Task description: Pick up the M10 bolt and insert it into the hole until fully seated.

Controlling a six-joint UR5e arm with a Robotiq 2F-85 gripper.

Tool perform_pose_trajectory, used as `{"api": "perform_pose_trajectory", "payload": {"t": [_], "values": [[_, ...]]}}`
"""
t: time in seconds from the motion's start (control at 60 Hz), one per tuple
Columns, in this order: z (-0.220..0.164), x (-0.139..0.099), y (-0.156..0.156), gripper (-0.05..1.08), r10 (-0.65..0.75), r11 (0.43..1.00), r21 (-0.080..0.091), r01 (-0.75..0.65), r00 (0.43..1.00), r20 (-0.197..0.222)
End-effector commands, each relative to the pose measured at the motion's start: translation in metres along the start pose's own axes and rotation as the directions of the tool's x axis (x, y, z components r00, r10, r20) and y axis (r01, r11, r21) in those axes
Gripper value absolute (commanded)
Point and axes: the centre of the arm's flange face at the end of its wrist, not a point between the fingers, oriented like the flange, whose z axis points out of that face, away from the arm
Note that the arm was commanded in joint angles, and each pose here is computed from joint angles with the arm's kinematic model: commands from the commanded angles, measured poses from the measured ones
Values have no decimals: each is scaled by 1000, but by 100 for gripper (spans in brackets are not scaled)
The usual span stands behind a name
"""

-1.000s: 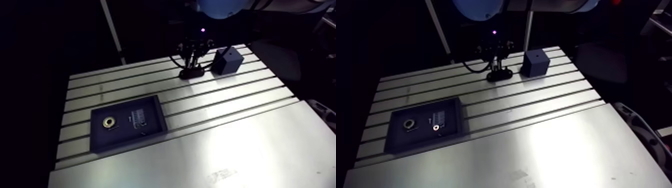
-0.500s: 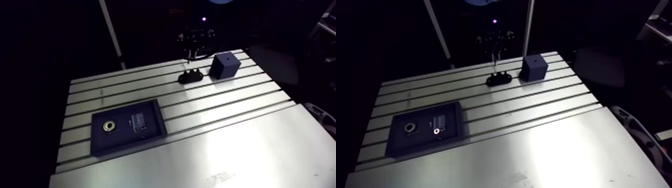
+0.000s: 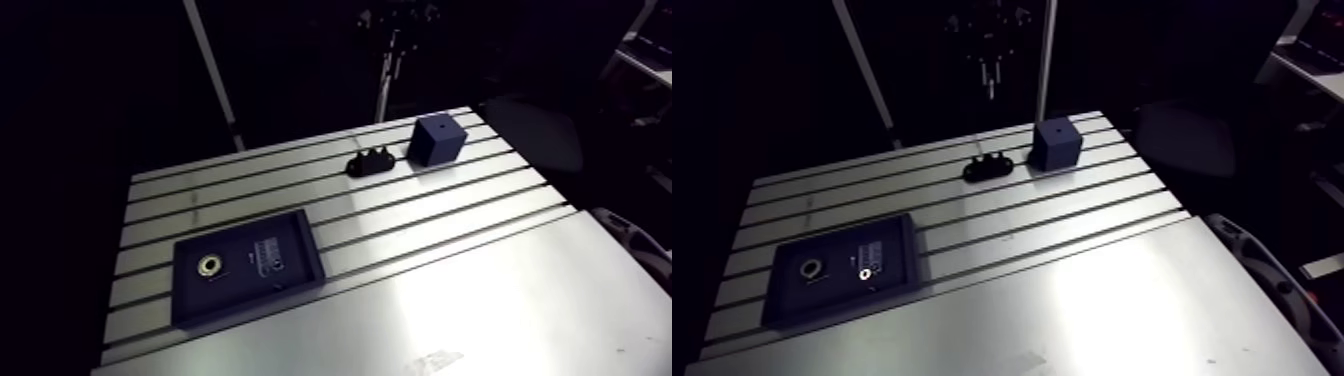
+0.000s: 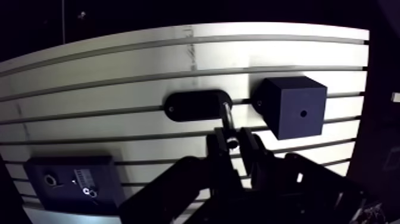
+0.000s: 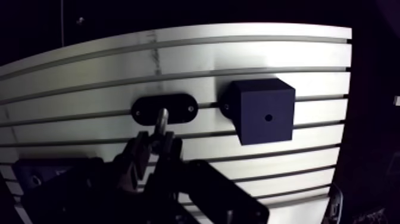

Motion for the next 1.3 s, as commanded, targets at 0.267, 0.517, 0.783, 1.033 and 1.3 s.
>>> {"api": "perform_pose_trajectory", "payload": {"t": [0.267, 0.517, 0.783, 1.033, 1.3], "values": [[-59, 10, 47, 108, 55, 998, 29, -59, 988, 145], [-50, 16, 52, 108, 57, 998, 19, -61, 984, 169], [-34, 32, 59, 108, 116, 993, 11, -122, 969, 220], [-10, 42, 75, 108, 144, 989, -7, -147, 957, 250], [-6, 48, 77, 108, 144, 989, -11, -146, 960, 240]]}}
